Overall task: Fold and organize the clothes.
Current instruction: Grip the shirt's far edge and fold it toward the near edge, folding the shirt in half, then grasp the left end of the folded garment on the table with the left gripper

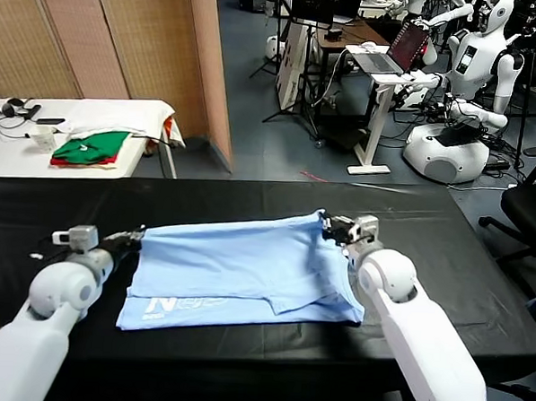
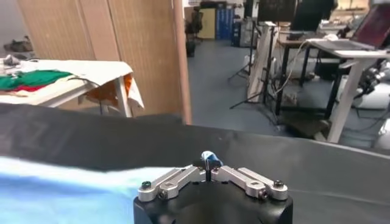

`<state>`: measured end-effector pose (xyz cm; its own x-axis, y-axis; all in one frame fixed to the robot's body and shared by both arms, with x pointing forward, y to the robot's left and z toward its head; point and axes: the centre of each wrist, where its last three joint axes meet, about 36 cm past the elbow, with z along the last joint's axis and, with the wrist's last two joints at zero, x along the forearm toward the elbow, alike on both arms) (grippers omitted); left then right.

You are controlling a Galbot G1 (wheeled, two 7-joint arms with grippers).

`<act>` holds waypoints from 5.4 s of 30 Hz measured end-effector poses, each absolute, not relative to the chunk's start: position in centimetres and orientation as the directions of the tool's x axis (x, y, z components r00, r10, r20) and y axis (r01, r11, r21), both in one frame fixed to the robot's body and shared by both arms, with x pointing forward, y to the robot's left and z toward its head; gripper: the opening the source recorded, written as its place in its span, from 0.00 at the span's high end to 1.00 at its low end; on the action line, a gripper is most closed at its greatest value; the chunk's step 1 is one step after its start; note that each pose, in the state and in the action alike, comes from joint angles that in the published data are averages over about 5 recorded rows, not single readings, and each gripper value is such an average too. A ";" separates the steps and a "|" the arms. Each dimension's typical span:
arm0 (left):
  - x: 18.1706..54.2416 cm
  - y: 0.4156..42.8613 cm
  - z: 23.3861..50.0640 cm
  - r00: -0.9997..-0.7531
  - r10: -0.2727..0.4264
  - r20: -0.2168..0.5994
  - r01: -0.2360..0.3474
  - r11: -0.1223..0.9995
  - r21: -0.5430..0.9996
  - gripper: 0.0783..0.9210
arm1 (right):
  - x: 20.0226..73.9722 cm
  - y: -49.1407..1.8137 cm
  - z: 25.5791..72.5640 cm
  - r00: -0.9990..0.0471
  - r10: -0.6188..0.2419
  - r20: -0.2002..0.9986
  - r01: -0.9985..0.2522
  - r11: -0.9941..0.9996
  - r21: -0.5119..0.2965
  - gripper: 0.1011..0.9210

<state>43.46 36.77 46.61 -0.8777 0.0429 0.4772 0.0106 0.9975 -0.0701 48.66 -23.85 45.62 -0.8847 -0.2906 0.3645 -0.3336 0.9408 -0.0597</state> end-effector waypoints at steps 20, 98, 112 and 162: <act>36.7 35.0 44.1 -0.844 0.022 0.535 0.021 1.000 -0.007 0.91 | 41.3 -23.6 42.4 -0.805 -0.242 0.542 -0.355 0.928 -0.112 0.95; 38.7 33.6 40.2 -0.873 -0.014 0.488 -0.043 0.998 -0.048 0.91 | 44.4 -19.8 40.4 -0.911 -0.009 0.411 0.016 0.998 0.058 0.95; 40.7 33.7 40.9 -0.922 -0.022 0.388 -0.009 0.999 0.036 0.68 | 42.8 -21.5 41.7 -0.917 -0.139 0.373 -0.106 0.989 0.106 0.36; 35.6 35.1 38.4 -0.892 0.010 0.452 -0.085 0.978 -0.189 0.86 | 37.2 -22.6 44.8 -0.943 -0.174 0.283 -0.144 0.982 0.123 0.02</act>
